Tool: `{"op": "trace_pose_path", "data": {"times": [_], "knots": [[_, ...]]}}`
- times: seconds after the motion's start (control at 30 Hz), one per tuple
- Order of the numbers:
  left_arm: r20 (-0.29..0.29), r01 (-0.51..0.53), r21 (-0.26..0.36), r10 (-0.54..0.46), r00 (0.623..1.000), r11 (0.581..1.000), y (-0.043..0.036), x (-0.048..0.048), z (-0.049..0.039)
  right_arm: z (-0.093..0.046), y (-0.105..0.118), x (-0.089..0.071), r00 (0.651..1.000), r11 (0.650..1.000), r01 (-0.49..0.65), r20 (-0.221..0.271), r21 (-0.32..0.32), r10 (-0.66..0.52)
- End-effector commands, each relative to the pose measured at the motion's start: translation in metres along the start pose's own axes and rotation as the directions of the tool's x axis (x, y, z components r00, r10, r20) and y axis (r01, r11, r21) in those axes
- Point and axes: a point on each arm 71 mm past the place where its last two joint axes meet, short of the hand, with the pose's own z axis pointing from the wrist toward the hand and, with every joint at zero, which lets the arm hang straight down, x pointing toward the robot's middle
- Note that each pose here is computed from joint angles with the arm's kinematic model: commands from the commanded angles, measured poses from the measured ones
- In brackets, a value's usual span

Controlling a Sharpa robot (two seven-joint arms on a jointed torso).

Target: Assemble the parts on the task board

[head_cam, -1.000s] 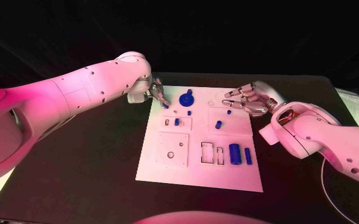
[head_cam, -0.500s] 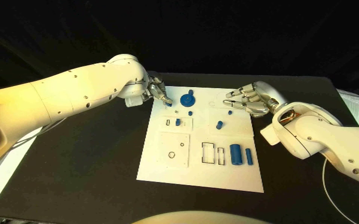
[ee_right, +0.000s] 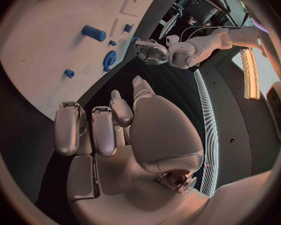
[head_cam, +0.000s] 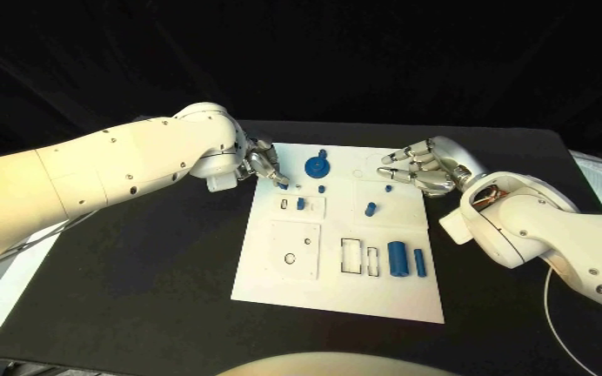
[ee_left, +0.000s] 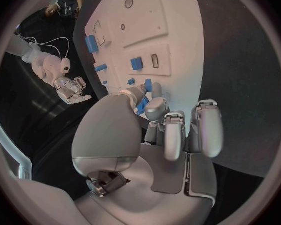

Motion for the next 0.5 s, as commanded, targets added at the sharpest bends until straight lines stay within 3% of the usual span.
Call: {"op": "trace_pose_path", "data": {"times": [0.03,0.23,0.5], "knots": [[0.012,-0.053,-0.012,0.053,0.999,0.999,-0.0003,0.0065,-0.0003,0.000,0.001,0.001,1.000,1.000,0.000,-0.009,-0.009,0.000],[0.003,-0.083,-0.012,0.083,0.997,0.996,-0.0012,0.0149,-0.0001,0.000,0.001,0.002,1.000,1.000,-0.001,-0.009,-0.009,0.001],[-0.007,-0.118,-0.022,0.118,0.993,0.993,-0.0008,0.0185,-0.0008,0.000,0.000,0.002,1.000,1.000,-0.004,-0.010,-0.007,0.004]]}}
